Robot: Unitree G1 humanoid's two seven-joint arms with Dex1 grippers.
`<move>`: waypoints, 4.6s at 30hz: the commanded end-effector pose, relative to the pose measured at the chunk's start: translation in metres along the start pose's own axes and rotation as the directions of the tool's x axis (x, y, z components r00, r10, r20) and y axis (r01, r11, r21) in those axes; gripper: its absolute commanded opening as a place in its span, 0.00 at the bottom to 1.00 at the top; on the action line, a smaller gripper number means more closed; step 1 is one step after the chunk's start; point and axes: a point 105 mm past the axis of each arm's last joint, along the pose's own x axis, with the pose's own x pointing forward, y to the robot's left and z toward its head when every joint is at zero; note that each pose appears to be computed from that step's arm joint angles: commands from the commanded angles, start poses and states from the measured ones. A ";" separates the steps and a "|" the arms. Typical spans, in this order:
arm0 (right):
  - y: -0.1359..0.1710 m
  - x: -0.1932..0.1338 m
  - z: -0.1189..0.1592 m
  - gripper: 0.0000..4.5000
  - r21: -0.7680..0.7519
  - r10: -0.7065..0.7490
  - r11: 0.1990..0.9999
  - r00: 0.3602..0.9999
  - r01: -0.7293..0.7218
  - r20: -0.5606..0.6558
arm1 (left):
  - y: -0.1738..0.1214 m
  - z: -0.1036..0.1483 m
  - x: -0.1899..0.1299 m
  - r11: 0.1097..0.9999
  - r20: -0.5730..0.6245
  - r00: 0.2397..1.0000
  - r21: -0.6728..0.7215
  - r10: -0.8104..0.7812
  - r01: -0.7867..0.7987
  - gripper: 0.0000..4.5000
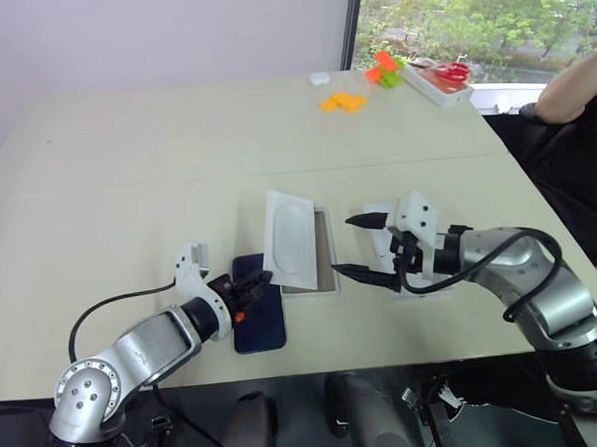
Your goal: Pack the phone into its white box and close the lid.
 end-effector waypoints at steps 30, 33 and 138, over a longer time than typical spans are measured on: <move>0.000 0.002 0.011 1.00 -0.040 0.010 0.999 0.999 -0.008 0.041 | -0.011 -0.012 0.013 1.000 -0.065 0.998 0.003 0.007 -0.007 0.02; 0.000 0.002 0.011 1.00 -0.040 0.010 0.999 0.999 -0.009 0.041 | -0.011 -0.011 0.012 1.000 -0.062 0.998 0.003 0.009 -0.009 0.33; -0.010 0.055 -0.007 0.01 -0.225 -0.139 0.972 0.939 0.068 -0.316 | 0.025 -0.006 -0.058 0.451 -0.091 0.983 0.879 -0.157 0.153 1.00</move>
